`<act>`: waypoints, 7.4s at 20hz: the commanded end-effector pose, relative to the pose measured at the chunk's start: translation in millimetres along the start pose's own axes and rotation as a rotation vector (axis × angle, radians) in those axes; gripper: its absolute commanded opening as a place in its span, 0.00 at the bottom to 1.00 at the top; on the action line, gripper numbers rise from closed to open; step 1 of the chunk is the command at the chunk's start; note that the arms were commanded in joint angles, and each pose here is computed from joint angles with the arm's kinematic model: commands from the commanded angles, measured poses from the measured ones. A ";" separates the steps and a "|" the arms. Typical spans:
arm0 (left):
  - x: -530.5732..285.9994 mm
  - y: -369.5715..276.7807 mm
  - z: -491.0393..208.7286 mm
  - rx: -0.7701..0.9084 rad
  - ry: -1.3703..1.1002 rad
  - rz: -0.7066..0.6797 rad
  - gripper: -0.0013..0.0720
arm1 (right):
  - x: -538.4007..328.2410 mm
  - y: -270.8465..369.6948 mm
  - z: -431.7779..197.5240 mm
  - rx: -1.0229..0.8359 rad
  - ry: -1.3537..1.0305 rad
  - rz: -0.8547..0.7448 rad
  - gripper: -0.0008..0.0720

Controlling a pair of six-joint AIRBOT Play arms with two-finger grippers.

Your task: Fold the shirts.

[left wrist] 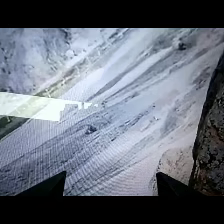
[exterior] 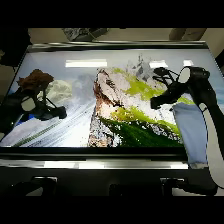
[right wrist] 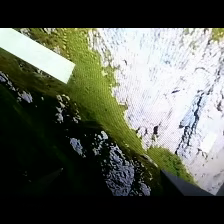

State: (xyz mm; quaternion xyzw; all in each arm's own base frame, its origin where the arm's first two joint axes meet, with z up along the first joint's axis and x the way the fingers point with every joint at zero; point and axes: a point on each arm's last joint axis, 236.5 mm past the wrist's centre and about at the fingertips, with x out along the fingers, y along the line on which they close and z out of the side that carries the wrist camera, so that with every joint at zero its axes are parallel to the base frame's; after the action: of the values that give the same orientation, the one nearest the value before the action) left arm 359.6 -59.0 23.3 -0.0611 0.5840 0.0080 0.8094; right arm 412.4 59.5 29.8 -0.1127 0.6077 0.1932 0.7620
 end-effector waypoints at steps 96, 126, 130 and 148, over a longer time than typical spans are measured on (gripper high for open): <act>-279.8 -43.8 101.9 0.232 -0.697 -0.376 0.05 | -257.9 -11.4 -9.3 -0.226 -0.638 -0.504 0.07; 31.3 -27.7 155.2 0.015 -0.128 -0.449 0.06 | 85.6 43.7 -3.5 0.388 -0.334 0.275 0.07; 56.0 -49.4 141.7 -0.037 -0.037 -0.523 0.83 | 85.4 40.4 18.7 0.397 -0.414 0.304 0.57; 95.5 -54.1 -101.1 -0.201 0.388 -0.554 0.83 | 40.1 -40.0 -106.8 0.359 -0.133 0.300 0.89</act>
State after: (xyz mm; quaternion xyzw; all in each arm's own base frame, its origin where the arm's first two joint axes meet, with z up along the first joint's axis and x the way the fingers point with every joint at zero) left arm 301.7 -107.7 -79.1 -0.2793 0.7029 -0.1675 0.6323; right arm 344.4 -14.1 -27.1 0.1229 0.5861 0.2066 0.7738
